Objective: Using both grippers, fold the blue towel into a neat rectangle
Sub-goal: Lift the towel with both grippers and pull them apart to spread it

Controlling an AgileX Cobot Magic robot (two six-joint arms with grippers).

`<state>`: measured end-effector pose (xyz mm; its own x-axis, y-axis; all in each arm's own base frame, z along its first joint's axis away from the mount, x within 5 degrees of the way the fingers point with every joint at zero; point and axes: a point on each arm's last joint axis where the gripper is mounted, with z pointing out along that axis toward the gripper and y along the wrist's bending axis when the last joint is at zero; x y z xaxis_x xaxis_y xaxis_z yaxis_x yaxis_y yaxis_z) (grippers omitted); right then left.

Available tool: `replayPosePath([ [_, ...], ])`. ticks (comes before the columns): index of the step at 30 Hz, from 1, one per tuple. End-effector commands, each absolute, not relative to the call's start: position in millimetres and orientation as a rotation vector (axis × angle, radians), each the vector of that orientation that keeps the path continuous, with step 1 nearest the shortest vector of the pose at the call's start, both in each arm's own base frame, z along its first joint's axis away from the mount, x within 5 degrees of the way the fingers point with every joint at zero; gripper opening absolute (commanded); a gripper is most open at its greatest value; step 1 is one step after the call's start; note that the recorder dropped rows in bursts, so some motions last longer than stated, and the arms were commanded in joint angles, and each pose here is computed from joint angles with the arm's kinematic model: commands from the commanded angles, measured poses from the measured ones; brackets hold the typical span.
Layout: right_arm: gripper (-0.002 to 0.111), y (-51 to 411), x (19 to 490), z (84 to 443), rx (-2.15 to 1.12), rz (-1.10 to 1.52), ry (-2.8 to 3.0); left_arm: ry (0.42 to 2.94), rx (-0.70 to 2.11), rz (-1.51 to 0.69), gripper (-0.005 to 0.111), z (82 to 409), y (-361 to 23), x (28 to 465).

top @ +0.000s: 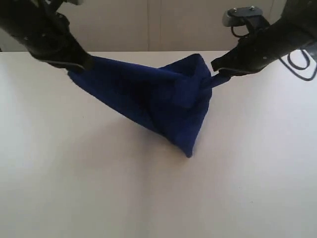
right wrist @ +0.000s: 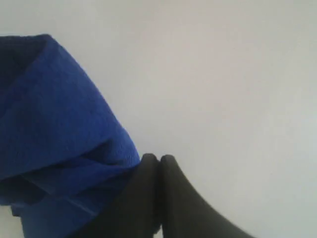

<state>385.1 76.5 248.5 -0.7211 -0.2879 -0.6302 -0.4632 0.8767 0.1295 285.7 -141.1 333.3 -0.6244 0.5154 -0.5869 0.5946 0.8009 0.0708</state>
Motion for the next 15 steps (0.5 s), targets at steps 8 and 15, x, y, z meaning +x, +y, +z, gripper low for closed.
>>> replayPosePath([
  [8, 0.0, 59, 253, 342, -0.532, 0.296, 2.152, 2.171, 0.729, -0.176, 0.0, 375, -92, 186],
  [15, 0.0, 46, 171, 373, -0.435, 0.277, 1.984, 2.135, 0.723, -0.195, 0.0, 388, -69, 136],
])
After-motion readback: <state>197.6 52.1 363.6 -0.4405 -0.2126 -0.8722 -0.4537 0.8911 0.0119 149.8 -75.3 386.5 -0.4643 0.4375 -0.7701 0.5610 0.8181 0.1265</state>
